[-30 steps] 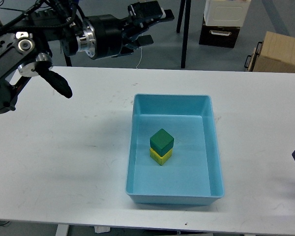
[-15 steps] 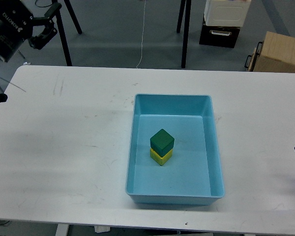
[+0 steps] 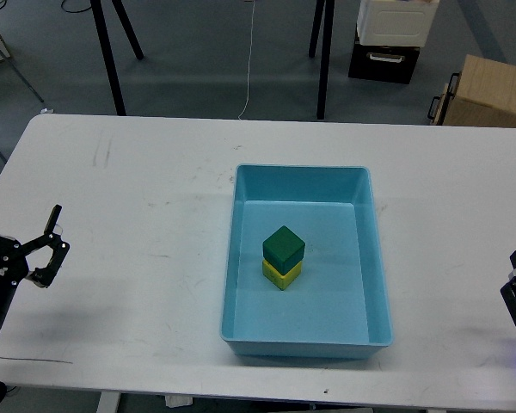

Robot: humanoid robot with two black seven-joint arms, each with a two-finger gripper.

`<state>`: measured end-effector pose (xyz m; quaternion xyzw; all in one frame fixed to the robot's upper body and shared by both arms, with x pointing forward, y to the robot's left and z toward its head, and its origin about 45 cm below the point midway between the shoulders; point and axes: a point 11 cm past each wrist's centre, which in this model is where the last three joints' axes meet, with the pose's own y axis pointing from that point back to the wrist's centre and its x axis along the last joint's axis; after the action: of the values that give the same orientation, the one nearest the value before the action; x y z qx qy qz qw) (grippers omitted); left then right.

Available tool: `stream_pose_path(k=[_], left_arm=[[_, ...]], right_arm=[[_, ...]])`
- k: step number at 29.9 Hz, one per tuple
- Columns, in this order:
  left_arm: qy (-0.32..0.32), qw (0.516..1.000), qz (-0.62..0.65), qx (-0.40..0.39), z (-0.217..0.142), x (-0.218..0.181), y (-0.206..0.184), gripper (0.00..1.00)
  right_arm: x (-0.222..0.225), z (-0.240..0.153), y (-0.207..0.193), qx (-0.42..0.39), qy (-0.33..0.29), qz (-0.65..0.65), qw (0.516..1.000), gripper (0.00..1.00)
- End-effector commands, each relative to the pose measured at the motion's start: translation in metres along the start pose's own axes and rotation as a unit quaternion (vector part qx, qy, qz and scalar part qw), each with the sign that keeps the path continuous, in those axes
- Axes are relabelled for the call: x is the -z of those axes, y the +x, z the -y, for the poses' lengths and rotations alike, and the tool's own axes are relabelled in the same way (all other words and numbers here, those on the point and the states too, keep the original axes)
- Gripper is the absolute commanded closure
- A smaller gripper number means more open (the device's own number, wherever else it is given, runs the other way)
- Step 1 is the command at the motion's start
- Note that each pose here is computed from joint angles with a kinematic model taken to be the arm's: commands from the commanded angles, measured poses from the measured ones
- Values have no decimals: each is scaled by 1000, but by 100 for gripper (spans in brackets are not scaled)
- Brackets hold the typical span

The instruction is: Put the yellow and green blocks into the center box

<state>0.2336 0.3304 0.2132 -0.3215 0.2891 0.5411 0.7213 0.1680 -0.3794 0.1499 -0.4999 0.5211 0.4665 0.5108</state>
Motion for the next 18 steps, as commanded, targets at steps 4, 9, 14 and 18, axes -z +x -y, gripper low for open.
stream_pose_path(k=[4,9,14,18], left_arm=[[-40,992,-117,-33,-41,3,14,0],[-61,984,-162,-32,-46,1,16,0],[-39,983,-179,-28,-43,19,11,0],[-29,982,-187,-25,-41,26,8,0]], right_arm=[[-9,-25,2,-18,4,12,1000,1],[-9,-31,4,-26,7,13,1000,1],[-11,-34,6,-31,4,16,999,1],[-8,-34,5,-28,8,13,999,1]])
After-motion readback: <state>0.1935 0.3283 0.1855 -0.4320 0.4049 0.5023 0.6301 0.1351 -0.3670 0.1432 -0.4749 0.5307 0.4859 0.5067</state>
